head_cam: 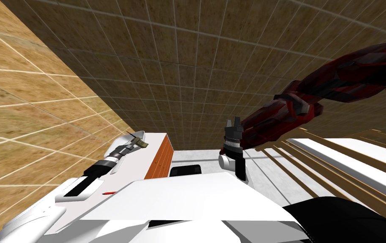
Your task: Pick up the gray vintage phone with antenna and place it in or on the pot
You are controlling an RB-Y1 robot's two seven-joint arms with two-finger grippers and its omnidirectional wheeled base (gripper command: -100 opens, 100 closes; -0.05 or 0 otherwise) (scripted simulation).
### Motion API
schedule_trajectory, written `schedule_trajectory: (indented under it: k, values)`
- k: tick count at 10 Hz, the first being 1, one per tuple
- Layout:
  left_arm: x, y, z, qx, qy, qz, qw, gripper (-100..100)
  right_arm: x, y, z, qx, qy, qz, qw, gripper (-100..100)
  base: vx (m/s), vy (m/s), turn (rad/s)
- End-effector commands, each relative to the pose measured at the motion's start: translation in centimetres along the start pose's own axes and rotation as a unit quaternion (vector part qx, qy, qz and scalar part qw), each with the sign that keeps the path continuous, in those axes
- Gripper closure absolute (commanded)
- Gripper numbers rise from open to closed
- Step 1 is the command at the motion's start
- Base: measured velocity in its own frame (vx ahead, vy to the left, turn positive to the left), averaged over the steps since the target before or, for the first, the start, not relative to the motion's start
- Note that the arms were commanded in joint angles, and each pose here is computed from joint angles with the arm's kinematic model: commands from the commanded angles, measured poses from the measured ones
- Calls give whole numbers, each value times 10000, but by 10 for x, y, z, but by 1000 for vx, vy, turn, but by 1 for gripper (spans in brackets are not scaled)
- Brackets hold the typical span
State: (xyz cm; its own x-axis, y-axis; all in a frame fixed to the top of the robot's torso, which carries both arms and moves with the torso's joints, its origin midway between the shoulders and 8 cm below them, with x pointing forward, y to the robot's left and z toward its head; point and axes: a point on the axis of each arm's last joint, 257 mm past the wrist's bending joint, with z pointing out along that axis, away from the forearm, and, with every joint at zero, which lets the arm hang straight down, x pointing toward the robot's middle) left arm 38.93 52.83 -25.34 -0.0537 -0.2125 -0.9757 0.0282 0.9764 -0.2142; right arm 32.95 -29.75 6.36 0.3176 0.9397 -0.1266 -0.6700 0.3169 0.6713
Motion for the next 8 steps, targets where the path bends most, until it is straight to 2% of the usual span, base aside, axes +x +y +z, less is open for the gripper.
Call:
schedule_trajectory:
  k: [1,8]
  values:
    - [-16,11,3,-57,-30,-137,9999,100,0,0,0,0,0,0,10000,0,-70,28,-23]
    - [-59,37,10,-218,-104,-752,9969,100,0,0,0,0,0,0,10000,0,-36,28,-24]
